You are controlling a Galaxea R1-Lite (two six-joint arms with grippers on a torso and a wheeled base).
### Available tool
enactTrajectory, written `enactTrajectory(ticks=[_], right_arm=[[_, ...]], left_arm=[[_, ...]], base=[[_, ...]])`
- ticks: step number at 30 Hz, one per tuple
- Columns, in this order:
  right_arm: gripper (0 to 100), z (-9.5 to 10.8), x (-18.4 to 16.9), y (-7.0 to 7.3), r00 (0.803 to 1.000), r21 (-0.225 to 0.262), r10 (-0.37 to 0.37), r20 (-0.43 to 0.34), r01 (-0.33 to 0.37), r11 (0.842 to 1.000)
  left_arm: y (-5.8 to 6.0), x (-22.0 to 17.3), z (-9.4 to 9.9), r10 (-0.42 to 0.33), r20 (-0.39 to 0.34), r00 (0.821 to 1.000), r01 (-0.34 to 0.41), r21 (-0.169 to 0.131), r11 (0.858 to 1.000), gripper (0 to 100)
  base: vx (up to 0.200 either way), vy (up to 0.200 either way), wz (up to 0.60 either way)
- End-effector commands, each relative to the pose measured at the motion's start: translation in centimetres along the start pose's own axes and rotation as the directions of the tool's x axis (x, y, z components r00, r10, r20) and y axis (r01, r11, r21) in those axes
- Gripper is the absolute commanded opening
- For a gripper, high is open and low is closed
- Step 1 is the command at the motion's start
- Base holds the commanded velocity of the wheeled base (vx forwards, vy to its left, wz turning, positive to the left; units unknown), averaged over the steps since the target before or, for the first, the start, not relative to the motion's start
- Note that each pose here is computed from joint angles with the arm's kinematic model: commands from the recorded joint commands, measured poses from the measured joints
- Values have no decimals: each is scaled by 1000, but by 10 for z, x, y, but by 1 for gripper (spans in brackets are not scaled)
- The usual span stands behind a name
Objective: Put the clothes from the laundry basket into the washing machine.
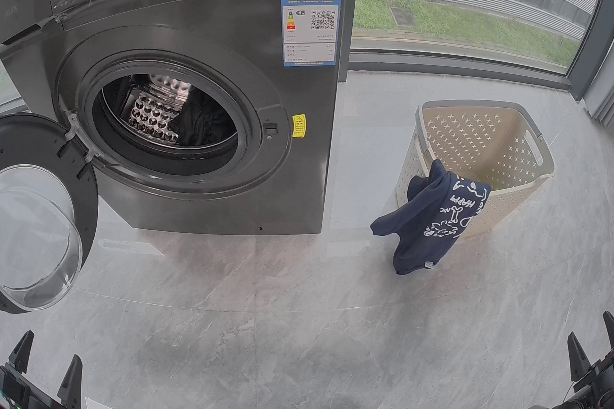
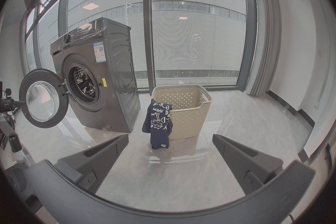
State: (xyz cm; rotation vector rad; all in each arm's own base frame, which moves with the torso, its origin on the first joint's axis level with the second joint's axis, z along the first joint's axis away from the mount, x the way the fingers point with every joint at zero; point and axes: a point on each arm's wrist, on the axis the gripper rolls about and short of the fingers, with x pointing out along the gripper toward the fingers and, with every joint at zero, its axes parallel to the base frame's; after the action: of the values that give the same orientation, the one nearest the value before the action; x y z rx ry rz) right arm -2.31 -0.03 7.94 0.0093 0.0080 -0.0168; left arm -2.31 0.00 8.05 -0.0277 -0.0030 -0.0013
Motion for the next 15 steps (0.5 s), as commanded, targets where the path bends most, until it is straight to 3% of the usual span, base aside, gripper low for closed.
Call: enactTrajectory(ticks=[1,14,15], right_arm=[[100,-3,0,0,1000,0,-2,-3,2,1000],[100,-3,0,0,1000,0,0,-4,0,1000],[100,-3,0,0,1000,0,0,-3,0,1000]], left_arm=[[0,1,-5,0,-14,1000,0,3,1000,100],[0,1,-5,0,-12,1000,0,0,1000,100],[0,1,-5,-1,-12,1000,1,-2,1000,100]], base=[[0,-200,0],[0,-200,0],[0,0,0]])
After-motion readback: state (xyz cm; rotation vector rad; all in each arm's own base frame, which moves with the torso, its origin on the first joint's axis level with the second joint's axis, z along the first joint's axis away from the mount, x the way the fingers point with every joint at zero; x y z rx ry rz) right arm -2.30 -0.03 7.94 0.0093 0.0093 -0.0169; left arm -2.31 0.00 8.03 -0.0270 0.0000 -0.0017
